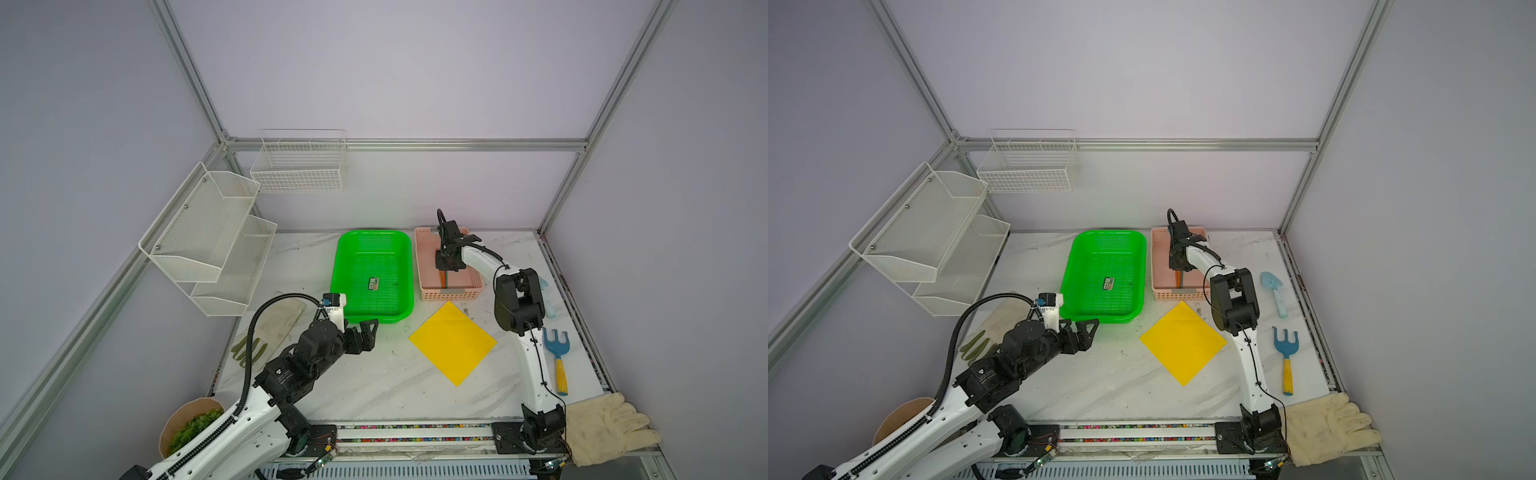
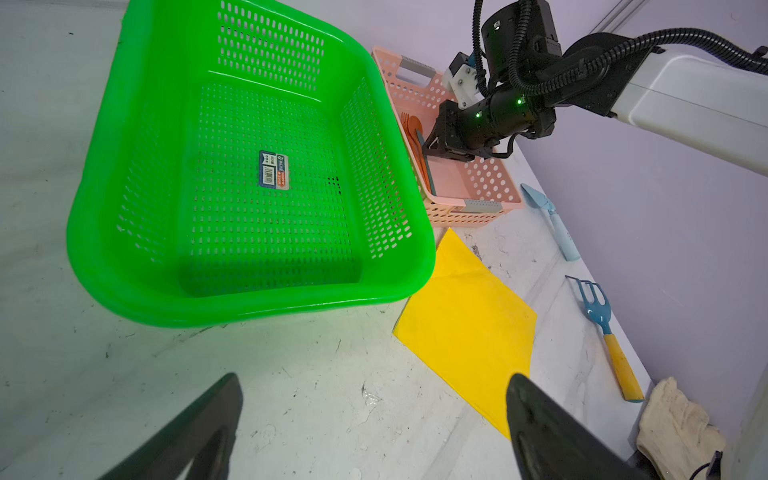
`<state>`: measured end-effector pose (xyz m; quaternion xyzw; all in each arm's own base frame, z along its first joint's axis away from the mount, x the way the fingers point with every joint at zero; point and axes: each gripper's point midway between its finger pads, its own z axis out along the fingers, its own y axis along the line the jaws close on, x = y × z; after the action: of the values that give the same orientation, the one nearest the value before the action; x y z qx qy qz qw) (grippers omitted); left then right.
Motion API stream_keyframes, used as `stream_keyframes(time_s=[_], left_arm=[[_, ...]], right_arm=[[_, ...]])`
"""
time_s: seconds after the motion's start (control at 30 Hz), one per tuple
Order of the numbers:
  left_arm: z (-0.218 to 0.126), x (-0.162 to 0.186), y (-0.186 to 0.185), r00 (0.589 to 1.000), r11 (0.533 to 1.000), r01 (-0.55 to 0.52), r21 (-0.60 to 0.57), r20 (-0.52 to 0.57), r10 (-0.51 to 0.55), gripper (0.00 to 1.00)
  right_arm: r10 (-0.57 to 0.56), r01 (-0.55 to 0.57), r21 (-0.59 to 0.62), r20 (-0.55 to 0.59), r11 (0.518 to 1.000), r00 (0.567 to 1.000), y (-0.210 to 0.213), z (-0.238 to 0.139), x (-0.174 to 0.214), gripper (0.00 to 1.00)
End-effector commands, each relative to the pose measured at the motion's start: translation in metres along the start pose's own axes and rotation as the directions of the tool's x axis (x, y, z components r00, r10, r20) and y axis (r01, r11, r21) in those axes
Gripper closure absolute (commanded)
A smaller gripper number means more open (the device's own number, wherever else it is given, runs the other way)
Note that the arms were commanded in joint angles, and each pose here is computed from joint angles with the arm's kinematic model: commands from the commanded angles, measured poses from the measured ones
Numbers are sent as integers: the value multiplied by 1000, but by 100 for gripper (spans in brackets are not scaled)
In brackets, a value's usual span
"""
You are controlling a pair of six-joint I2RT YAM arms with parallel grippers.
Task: Place the utensils on the paper napkin and roll it up
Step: 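Lower the right gripper and grasp the teal knife in the pink basket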
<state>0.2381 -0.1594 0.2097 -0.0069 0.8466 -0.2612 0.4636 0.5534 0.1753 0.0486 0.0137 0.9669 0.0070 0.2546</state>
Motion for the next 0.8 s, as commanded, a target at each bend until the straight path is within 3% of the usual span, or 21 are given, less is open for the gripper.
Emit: stream_keyframes(time_s=[0.0, 0.77], left_arm=[[4, 10, 6, 1000, 1000, 2, -14, -5, -2, 3], [5, 12, 9, 1000, 1000, -1, -29, -8, 0, 3]], right_arm=[[12, -13, 28, 20, 1000, 1000, -3, -3, -5, 78], [26, -25, 33, -38, 999, 999, -10, 23, 12, 77]])
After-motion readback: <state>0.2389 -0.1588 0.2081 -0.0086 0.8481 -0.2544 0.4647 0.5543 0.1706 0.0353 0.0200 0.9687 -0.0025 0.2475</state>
